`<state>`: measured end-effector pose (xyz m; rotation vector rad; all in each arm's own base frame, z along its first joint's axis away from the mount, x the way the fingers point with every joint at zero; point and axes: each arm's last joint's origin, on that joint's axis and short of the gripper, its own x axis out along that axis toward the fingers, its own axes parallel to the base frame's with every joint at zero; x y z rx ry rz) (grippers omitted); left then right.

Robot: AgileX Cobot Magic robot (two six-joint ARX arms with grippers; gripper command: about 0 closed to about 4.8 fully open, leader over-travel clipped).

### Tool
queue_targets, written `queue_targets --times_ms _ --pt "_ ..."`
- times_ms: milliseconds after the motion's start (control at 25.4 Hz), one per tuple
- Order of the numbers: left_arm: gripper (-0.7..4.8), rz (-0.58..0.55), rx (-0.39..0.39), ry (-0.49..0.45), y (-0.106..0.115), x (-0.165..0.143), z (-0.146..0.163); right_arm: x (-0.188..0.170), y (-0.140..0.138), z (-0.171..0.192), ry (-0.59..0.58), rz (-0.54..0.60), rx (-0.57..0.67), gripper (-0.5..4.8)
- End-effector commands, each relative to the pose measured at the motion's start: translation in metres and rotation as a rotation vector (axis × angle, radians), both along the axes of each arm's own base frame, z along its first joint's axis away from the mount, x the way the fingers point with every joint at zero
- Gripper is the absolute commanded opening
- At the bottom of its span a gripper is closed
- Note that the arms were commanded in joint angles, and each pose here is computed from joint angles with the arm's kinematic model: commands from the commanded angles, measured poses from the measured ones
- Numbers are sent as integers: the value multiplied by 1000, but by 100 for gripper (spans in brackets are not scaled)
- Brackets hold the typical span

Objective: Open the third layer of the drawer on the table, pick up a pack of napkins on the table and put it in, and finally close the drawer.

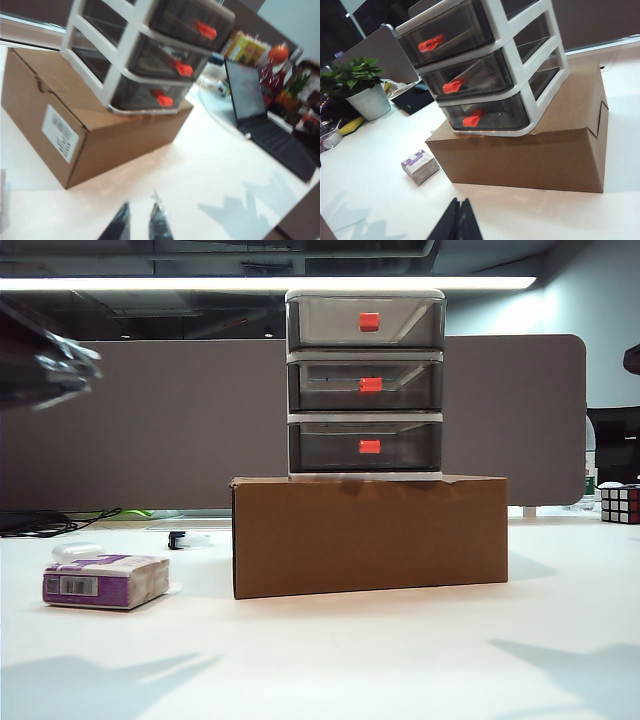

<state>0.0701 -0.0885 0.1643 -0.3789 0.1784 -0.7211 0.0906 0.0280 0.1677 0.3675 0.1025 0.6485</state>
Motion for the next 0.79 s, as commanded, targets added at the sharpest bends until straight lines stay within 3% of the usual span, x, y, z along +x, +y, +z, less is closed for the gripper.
queue_targets --times_ms 39,236,473,709,788 --pt "49 1 -19 -65 -15 4 7 -1 4 3 -17 -15 8 -6" --pt "54 -6 95 -122 -61 30 17 -5 10 11 -35 5 -14 -6" --pt "54 -76 143 -149 -129 52 14 -12 6 29 32 -24 -143 -6" --pt "54 54 206 -137 -172 55 5 11 12 54 150 -64 -216 -6" --pt "54 129 219 -132 -178 60 3 21 17 64 149 -30 -226 -6"
